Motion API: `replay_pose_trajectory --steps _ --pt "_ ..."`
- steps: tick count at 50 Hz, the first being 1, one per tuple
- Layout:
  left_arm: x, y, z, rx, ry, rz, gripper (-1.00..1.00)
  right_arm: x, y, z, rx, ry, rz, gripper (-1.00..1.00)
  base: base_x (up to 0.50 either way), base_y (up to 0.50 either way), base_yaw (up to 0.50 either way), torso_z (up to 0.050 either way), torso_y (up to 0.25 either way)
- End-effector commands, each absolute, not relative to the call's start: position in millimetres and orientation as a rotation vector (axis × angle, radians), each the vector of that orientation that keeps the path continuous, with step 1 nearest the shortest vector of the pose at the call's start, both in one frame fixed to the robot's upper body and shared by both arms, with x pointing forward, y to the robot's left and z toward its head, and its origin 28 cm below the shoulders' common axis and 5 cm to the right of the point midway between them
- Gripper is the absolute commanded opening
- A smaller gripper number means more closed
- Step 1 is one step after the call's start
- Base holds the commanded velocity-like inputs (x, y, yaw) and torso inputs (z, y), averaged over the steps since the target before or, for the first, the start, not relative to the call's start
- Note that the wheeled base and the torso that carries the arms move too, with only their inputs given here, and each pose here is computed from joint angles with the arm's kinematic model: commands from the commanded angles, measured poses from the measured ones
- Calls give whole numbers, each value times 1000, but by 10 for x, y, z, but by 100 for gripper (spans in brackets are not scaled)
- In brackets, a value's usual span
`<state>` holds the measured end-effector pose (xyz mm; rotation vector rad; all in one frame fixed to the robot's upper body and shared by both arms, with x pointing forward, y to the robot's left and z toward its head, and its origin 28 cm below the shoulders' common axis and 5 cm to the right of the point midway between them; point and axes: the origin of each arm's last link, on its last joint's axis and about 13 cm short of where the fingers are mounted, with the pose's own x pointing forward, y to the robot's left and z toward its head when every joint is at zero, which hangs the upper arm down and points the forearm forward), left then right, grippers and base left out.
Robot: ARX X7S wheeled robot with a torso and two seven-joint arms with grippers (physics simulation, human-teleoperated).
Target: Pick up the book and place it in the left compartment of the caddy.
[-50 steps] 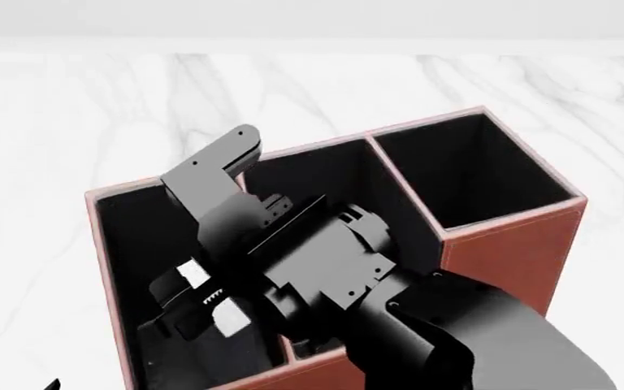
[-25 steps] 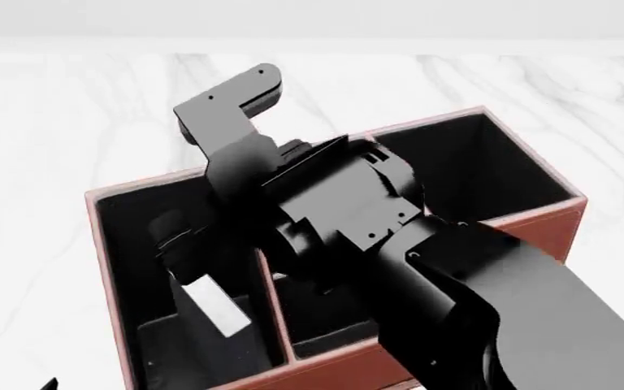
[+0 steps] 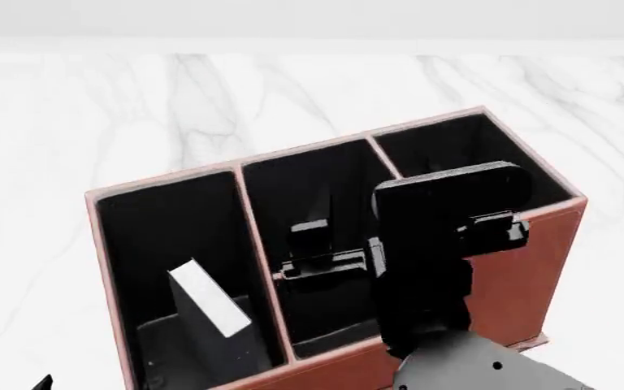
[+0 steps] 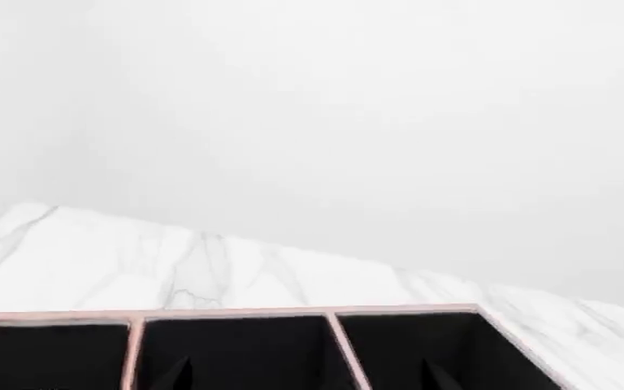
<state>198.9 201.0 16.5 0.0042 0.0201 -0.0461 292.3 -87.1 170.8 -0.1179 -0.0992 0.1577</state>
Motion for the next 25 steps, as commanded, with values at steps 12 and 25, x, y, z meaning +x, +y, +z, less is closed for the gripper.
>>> replay_pose_trajectory --steps 12,25 --pt "2010 2006 210 5 -8 -38 100 2059 -991 776 -145 -215 -6 100 0 0 0 0 0" --pt "2005 1999 213 9 -13 -39 100 2027 -1007 731 -139 -197 -42 100 0 0 0 0 0"
